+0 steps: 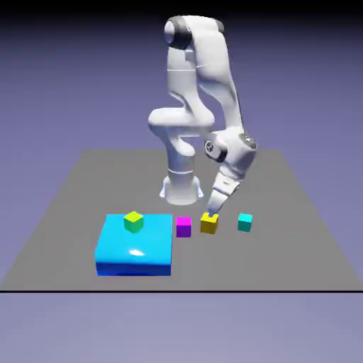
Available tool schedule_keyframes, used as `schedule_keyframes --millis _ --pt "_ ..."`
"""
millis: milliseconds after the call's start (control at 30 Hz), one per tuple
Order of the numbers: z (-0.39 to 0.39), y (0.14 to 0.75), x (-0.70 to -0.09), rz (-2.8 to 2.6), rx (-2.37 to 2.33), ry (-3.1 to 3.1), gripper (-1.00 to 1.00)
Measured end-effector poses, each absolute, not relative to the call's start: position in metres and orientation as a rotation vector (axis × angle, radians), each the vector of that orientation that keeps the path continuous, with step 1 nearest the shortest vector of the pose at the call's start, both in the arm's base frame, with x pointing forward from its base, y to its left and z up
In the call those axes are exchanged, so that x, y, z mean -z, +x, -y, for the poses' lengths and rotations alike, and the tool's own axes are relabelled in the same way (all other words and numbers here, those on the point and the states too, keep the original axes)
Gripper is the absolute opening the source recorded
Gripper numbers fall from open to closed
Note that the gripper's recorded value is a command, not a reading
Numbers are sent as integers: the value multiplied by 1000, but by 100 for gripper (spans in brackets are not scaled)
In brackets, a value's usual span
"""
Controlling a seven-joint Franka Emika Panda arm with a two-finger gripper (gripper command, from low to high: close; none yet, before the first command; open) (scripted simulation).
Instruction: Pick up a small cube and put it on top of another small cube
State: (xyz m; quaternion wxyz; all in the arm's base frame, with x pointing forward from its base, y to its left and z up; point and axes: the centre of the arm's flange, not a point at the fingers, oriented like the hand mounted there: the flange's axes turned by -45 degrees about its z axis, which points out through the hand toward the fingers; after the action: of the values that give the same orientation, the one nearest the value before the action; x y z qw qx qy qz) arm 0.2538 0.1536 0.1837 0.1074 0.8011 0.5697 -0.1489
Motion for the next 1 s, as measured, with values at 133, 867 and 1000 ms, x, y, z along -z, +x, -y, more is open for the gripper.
schedule_keyframes --millis 133,867,1000 --pt "-148 256 -165 -1666 438 2358 0" --pt "-153 254 -178 -1675 439 2356 -100" --pt "-154 253 -188 -1679 439 2361 -100"
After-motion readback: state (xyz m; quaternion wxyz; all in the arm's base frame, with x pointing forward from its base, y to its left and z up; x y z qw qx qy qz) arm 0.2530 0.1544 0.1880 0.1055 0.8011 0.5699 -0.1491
